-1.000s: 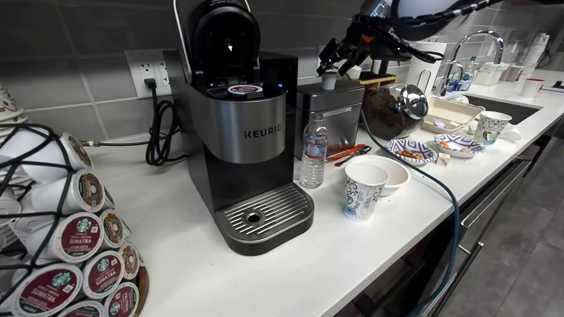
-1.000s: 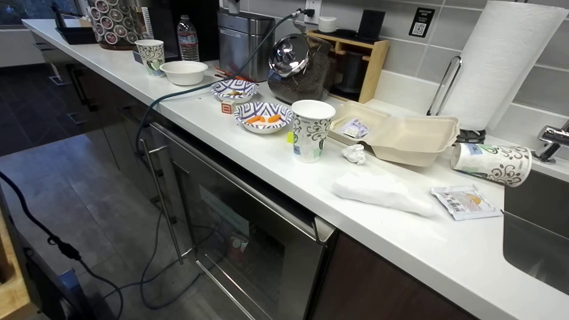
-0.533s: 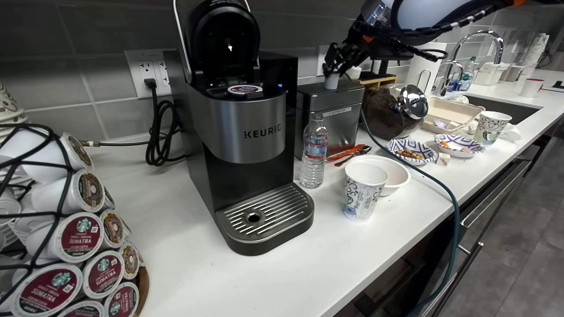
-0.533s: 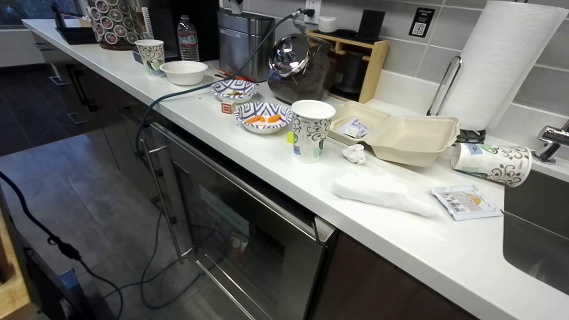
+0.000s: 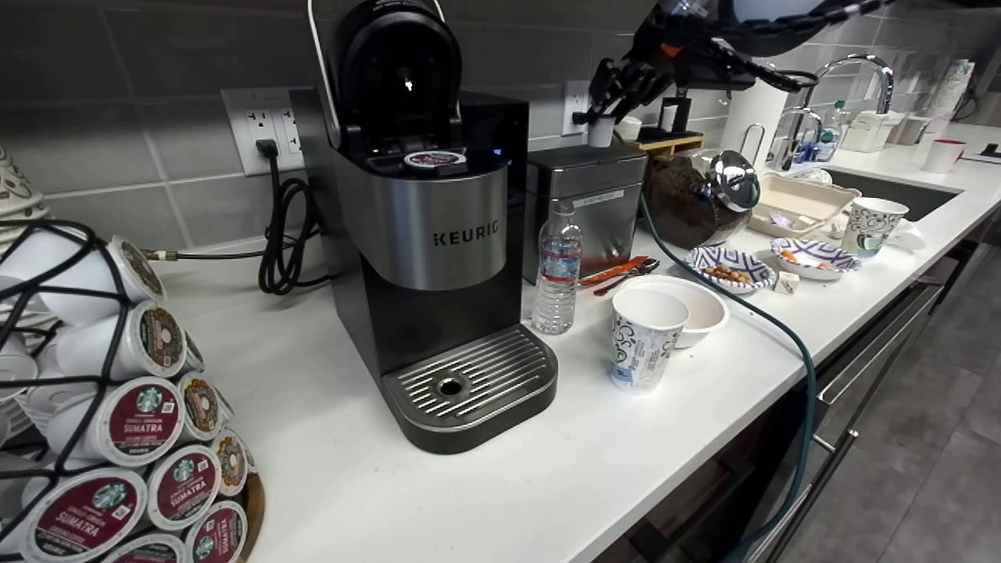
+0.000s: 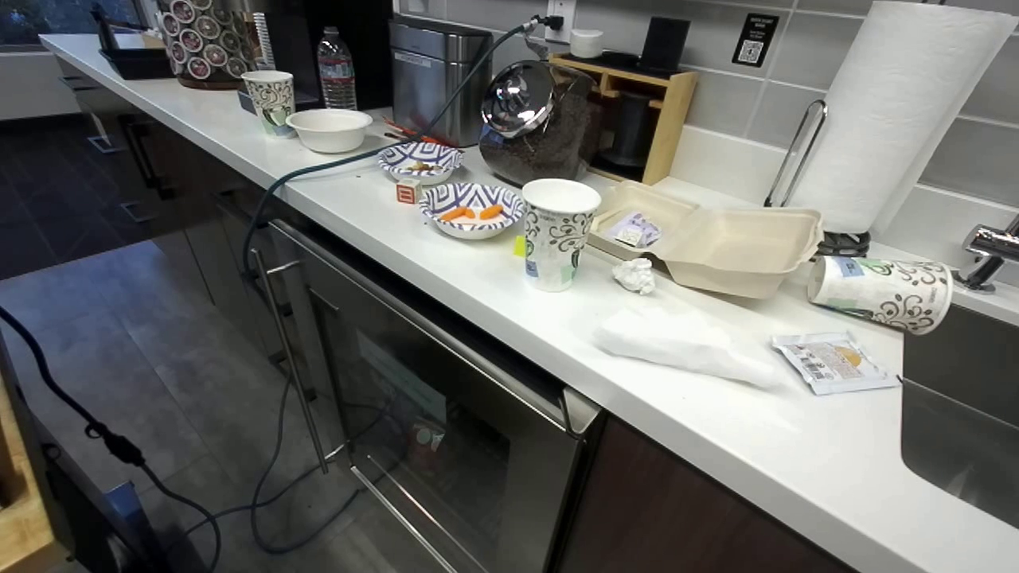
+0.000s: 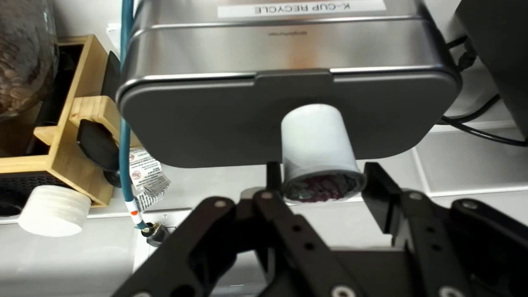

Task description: Move the small white container on the recycling bin to the bottom edge of the counter

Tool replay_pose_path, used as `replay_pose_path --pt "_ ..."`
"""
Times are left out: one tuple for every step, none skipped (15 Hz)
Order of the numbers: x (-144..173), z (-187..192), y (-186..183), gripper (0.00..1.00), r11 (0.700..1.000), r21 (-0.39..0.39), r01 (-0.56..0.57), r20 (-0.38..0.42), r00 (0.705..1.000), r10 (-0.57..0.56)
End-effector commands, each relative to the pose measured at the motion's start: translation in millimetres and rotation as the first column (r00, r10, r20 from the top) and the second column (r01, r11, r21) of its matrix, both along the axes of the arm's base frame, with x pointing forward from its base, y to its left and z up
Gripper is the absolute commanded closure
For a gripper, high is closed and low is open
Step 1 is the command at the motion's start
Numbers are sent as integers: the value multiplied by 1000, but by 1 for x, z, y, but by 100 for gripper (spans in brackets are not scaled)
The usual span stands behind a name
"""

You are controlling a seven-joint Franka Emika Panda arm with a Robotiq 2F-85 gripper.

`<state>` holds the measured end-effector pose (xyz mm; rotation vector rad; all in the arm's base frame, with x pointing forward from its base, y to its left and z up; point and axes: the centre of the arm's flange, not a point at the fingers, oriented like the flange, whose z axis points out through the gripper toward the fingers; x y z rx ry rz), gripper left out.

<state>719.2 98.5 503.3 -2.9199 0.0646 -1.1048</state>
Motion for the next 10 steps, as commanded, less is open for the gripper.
replay_pose_path --pt "-79 1 -30 73 998 64 14 -114 993 -7" --pt "-90 -4 -38 73 997 69 28 -133 991 -18" --pt "-101 -10 -46 73 996 77 43 -156 987 -30" --pt "-112 -16 -54 73 995 79 67 -178 983 -52" --pt "-124 -21 -62 73 992 87 96 -194 978 -77" --pt "-134 -31 -74 73 986 75 148 -203 970 -130" --pt "-145 -42 -87 73 977 55 204 -205 960 -189" --pt "-154 -54 -103 73 963 34 267 -206 945 -254" --pt "-165 -67 -119 73 947 31 319 -203 930 -306" --pt "-176 -80 -135 73 930 16 368 -191 914 -359"
